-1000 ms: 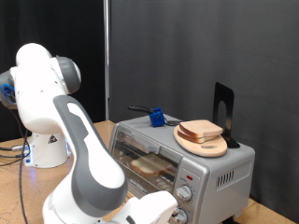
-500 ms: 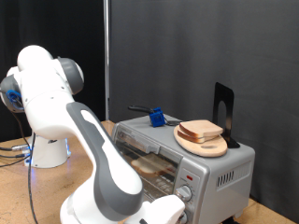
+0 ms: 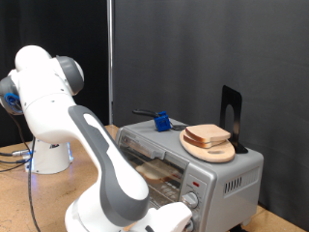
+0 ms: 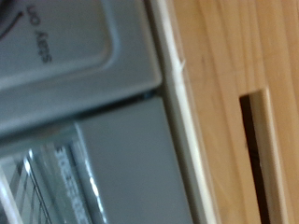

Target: Make a piece of toast with the oven

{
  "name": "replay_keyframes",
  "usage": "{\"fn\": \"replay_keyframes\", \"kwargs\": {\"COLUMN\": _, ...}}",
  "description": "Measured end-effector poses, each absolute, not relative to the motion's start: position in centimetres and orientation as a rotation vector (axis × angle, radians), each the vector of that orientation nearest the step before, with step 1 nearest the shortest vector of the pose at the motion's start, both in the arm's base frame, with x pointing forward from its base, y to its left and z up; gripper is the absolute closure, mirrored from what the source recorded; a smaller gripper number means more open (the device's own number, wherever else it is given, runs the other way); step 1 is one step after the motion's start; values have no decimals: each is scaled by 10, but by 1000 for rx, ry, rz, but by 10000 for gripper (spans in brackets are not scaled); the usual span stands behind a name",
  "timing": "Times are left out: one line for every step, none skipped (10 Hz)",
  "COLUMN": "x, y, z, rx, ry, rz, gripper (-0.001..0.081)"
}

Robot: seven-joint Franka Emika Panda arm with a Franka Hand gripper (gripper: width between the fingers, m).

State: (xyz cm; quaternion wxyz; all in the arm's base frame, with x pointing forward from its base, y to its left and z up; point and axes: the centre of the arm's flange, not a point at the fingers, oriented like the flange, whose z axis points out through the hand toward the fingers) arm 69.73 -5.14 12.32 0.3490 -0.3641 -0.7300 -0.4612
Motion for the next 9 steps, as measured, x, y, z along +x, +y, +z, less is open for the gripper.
{"fn": "replay_keyframes", "kwargs": {"x": 700, "y": -52, "z": 124, "rx": -955, "ry": -1907, "rz": -1198, "gripper": 124}}
{"fn": "replay_keyframes", "kwargs": {"x": 704, "y": -56, "z": 126, "rx": -980, "ry": -1930, "rz": -1200, "gripper": 124}}
{"fn": "replay_keyframes", "kwargs": {"x": 710, "y": -66, "z": 130, "rx": -1016, "ry": -1960, "rz": -1206, "gripper": 124}}
{"fn": "replay_keyframes", "kwargs": {"x": 715, "y": -78, "z": 134, "rx": -1051, "ry": -1983, "rz": -1223, "gripper": 124}}
{"fn": "replay_keyframes", "kwargs": {"x": 718, "y": -91, "z": 137, "rx": -1089, "ry": -1990, "rz": -1248, "gripper": 124}}
{"fn": "replay_keyframes", "kwargs": {"x": 717, "y": -106, "z": 139, "rx": -1118, "ry": -1979, "rz": -1278, "gripper": 124}}
{"fn": "replay_keyframes", "kwargs": {"x": 716, "y": -121, "z": 140, "rx": -1144, "ry": -1952, "rz": -1321, "gripper": 124}}
{"fn": "replay_keyframes", "kwargs": {"x": 715, "y": -133, "z": 141, "rx": -1165, "ry": -1913, "rz": -1372, "gripper": 124}}
{"fn": "replay_keyframes", "kwargs": {"x": 713, "y": -141, "z": 144, "rx": -1158, "ry": -1865, "rz": -1411, "gripper": 124}}
